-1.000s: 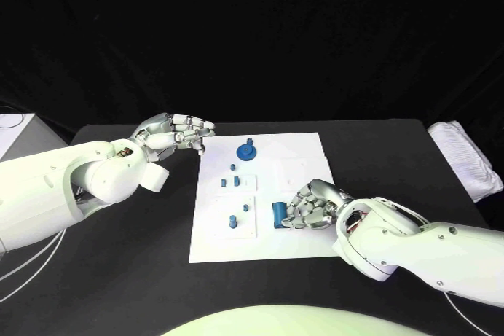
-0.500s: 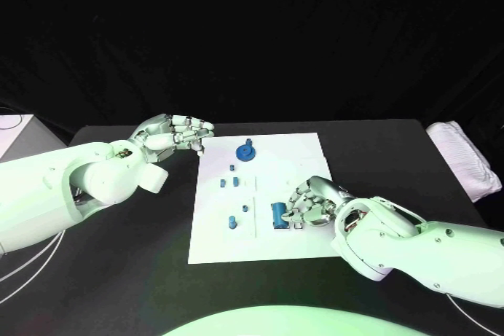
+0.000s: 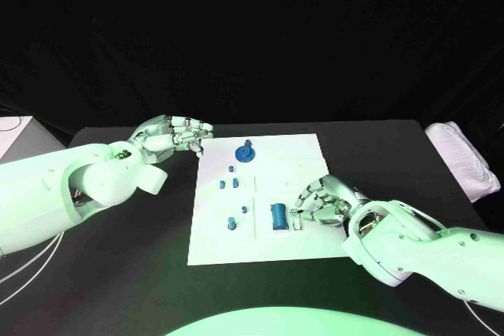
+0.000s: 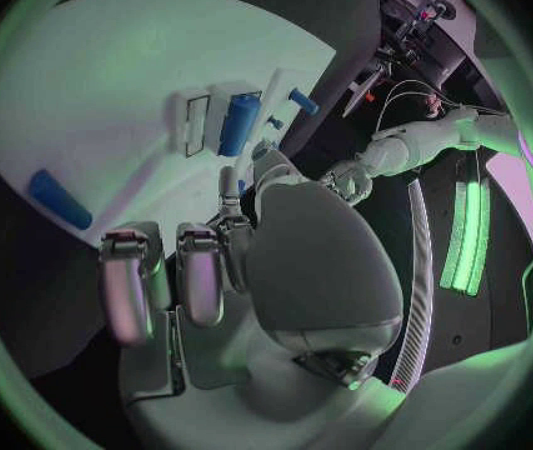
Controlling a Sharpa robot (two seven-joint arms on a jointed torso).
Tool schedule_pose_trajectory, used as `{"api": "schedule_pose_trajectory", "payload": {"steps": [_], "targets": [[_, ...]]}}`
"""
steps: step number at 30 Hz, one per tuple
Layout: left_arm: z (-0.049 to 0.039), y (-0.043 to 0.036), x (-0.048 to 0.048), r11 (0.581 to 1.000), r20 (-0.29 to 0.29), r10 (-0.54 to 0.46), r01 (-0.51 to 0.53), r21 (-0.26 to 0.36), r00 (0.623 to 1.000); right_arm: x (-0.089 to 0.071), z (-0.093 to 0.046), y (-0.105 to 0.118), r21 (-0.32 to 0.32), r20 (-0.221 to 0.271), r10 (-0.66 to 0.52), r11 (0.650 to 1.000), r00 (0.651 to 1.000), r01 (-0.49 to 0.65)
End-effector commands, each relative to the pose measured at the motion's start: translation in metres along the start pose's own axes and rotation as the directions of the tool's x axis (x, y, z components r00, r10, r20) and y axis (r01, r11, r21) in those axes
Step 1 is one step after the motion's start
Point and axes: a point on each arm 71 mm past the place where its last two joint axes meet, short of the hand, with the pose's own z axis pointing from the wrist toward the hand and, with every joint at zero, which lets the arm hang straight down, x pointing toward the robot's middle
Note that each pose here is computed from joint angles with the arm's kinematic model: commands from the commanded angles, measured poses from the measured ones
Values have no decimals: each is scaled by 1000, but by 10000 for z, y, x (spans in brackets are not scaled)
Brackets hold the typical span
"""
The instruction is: Assemble the parts on the task board
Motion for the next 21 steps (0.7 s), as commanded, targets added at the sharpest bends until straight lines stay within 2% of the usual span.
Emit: {"api": "schedule_pose_trajectory", "payload": {"steps": [1,5,12,16,21], "targets": [[8,-8,27,1000,-16,-12,12,12,1000,-155,-15,-99,8,38,22,1000,999,-22],[16,-15,62,1000,-24,-15,15,20,1000,-352,-49,-316,65,57,-25,998,998,22],[14,-24,137,999,-42,-21,23,38,999,-571,-187,-614,137,83,-111,986,990,99],[8,-6,155,999,-45,-24,26,39,999,-588,-240,-689,157,85,-142,979,986,128],[6,11,168,999,-48,-28,29,37,998,-509,-254,-752,184,58,-170,970,984,156]]}}
